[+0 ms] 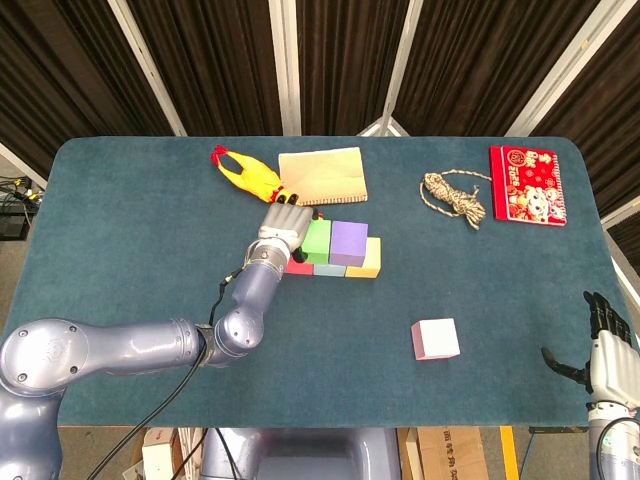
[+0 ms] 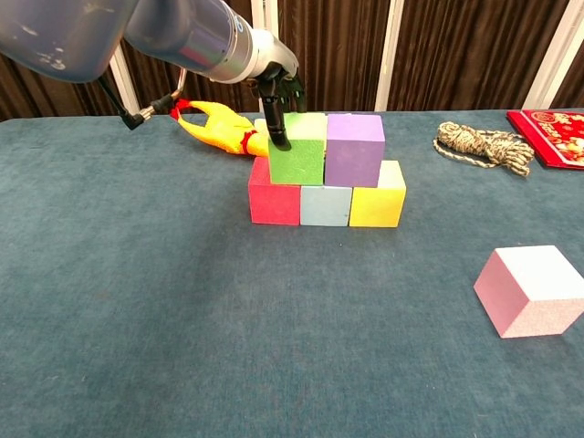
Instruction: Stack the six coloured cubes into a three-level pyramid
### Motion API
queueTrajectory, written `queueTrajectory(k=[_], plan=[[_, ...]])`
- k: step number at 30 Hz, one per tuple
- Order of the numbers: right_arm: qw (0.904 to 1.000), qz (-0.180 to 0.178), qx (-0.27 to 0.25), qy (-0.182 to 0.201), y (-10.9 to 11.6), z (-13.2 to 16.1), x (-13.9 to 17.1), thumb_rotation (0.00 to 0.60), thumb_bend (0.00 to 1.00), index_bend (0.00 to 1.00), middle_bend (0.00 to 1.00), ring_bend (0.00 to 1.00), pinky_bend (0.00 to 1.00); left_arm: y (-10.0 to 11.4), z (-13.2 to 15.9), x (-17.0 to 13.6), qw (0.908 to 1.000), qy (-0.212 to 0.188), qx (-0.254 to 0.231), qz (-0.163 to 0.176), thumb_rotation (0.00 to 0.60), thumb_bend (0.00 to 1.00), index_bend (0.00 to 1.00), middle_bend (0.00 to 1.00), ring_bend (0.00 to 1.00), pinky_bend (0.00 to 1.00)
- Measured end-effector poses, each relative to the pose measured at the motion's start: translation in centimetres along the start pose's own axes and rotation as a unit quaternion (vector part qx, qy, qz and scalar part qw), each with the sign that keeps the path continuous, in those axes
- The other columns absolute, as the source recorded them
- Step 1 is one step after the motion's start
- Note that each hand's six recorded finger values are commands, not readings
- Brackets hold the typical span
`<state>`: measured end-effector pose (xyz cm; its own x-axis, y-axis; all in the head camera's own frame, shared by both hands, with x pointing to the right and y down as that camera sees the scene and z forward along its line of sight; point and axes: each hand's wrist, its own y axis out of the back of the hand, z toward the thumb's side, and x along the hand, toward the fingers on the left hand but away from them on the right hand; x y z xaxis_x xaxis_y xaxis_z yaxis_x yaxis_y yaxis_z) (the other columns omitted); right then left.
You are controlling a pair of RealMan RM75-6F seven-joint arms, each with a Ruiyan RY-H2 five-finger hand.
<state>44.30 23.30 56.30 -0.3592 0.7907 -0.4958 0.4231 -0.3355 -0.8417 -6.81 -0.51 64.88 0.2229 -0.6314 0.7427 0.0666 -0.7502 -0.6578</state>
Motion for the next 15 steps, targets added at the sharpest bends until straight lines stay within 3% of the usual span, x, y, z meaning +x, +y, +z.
queueTrajectory(k=[15], plan=[[1.0, 0.0, 0.0, 0.001, -0.02, 0.04, -0.01, 0.6, 0.25, 0.07, 0.03, 0.0, 0.0, -0.07, 0.0, 0.03, 1.0, 0.0, 0.0, 0.0, 0.6, 0.35, 0.26, 0.25, 0.01, 0.0]])
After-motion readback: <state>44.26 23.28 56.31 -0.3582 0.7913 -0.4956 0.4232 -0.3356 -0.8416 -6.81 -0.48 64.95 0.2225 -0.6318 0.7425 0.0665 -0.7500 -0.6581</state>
